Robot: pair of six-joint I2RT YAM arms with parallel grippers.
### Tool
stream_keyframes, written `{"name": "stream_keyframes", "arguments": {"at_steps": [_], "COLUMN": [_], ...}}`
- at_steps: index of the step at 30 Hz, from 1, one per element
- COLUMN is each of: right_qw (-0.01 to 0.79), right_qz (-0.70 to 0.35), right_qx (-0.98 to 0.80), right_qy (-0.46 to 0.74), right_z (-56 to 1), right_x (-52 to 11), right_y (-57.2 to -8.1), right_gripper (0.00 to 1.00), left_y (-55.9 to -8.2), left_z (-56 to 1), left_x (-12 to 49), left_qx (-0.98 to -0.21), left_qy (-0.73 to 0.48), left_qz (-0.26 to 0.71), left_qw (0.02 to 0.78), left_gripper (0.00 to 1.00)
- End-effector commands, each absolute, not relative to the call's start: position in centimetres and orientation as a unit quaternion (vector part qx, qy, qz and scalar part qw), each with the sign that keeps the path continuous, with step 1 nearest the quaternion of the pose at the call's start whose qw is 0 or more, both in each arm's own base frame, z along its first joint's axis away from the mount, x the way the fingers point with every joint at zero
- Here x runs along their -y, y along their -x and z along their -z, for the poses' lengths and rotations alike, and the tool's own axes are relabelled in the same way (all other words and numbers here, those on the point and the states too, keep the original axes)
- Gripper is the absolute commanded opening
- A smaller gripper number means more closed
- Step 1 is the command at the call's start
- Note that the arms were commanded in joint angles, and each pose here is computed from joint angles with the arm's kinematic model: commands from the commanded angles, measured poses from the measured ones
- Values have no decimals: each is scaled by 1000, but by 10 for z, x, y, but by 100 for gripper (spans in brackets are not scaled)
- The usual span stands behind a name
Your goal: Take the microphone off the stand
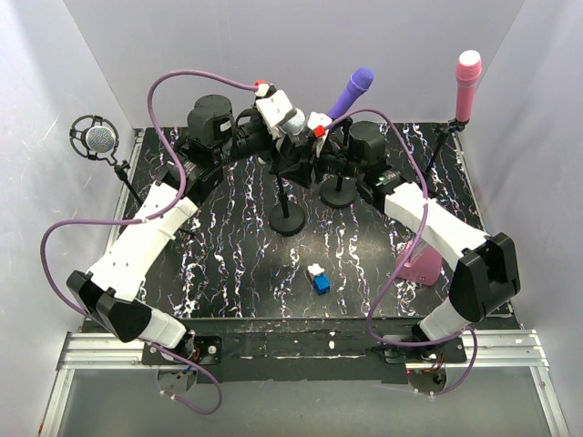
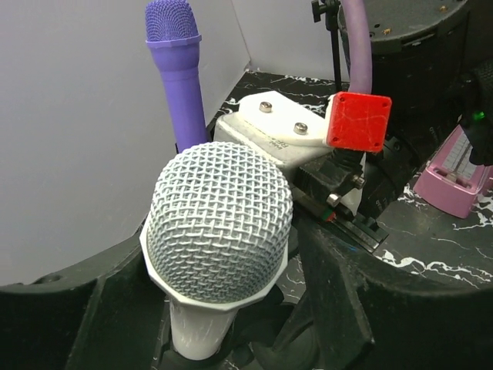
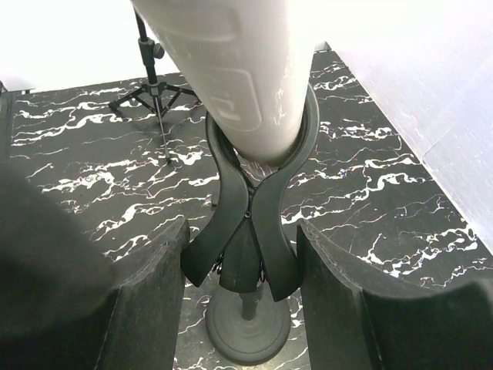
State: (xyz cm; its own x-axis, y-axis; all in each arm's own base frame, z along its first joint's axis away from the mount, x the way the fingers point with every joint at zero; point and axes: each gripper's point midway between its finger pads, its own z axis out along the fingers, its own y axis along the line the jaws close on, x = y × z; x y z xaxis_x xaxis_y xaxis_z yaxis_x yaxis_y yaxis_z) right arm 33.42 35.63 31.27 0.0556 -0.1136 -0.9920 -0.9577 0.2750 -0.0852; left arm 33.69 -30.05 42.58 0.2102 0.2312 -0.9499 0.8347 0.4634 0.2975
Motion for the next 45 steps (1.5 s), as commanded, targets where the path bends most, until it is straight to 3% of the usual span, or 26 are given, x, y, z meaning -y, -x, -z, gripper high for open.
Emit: {"name": "stream_keyframes", "arguments": {"at_steps": [1, 5, 9, 15, 16, 21, 29, 45], "right_qw": [527, 515, 491, 485, 489, 525, 598, 616], "right_qz": [-409, -425, -446, -453, -453, -428, -400, -392], "right_qx": [-575, -575, -575, -587, -587, -588, -575, -535], "right_qy": [473, 473, 479, 464, 459, 442, 389, 425], "right_z": [-313, -314, -313, -320, -324, -336, -358, -348], "right_x": [-356, -352, -346, -338, -336, -326, -310, -335], "right_y": [-315, -310, -303, -296, -295, -298, -307, -338], "right_gripper": [1, 1, 2, 78, 81, 86, 83, 84], "left_y": [-317, -321, -322, -322, -321, -326, -362, -354], "left_z": [-414, -411, -413, -417, -417, -416, -421, -429], "left_x": [310, 310, 309, 307, 308, 307, 297, 306], "left_qx": [-566, -562, -561, -576, -578, -592, -655, -650], "left_qy": [-492, -498, -495, -472, -470, -451, -340, -356], "left_qz": [272, 275, 282, 300, 304, 306, 285, 316], "left_qw": [603, 600, 600, 596, 594, 593, 611, 592], "left_gripper": [56, 39, 1, 0, 0, 0, 0, 0]}}
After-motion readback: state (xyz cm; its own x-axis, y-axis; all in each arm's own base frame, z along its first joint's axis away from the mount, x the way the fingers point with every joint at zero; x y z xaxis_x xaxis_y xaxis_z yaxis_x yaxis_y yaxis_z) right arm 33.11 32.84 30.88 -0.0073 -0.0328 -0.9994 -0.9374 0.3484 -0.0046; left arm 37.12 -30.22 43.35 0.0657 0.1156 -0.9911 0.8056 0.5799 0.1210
